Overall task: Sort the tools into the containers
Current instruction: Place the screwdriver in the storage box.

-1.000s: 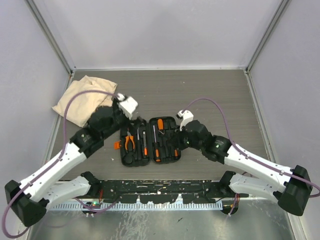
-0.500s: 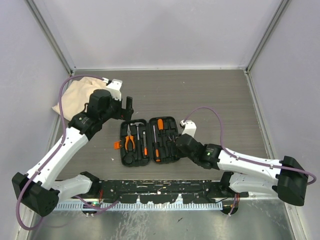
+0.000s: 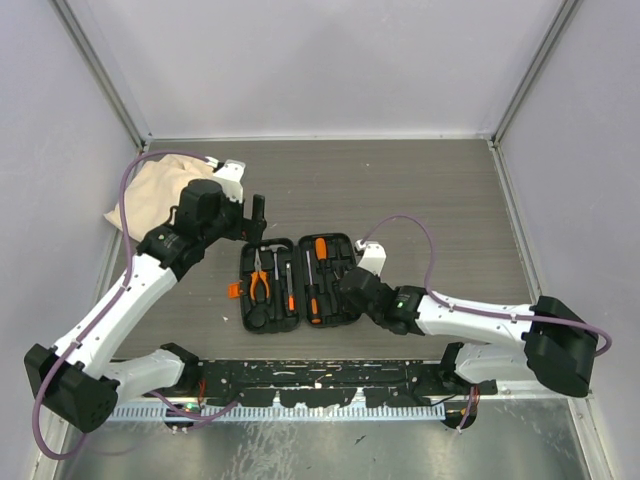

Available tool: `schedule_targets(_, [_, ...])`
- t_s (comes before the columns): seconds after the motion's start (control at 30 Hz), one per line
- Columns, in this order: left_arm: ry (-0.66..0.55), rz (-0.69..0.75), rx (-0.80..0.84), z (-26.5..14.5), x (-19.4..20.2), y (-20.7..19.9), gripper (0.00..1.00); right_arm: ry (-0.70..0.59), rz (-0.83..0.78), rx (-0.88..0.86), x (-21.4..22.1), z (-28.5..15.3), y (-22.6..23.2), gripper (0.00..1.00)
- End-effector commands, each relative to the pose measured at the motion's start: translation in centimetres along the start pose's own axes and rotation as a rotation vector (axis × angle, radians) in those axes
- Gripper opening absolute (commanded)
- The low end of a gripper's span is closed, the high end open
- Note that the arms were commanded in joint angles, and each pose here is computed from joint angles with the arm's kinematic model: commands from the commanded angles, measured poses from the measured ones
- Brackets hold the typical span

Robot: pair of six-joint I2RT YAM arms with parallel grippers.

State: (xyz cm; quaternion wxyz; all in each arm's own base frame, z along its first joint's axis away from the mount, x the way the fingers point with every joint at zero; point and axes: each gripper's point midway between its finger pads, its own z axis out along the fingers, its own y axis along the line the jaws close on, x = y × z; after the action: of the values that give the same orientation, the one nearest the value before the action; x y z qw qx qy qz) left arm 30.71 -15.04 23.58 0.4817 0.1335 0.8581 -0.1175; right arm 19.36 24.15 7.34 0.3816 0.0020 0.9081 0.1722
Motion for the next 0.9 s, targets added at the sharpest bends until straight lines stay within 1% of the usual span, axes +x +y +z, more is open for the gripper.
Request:
schedule_targets(0.0, [-0.023,-0.007,0.009,-0.2,-0.8,-0.3,0.95,-0.063,0.06,-0.044,-1.6,0.3,1.8,0.01])
schedule_targets(0.2, [-0.019,-0.007,0.014,-0.2,-0.7,-0.3,0.95,-0.029,0.075,-0.004,-0.6,0.4,0.9,0.01])
schedule_targets(0.4, [-0.014,-0.005,0.02,-0.1,-0.7,-0.4,0.96,0.025,0.068,0.011,0.9,0.2,0.6,0.11])
schedule_targets(0.53, [-0.008,-0.005,0.022,0.0,-0.6,-0.5,0.96,0.061,0.051,0.013,1.9,0.4,0.7,0.22])
schedule_targets(0.7, [-0.004,-0.005,0.022,0.0,-0.5,-0.5,0.96,0.075,0.047,0.004,2.3,0.5,1.0,0.3])
schedule_targets(0.87, [0.006,-0.006,0.025,0.1,-0.4,-0.6,0.96,0.073,0.045,-0.011,2.1,0.3,1.4,0.35])
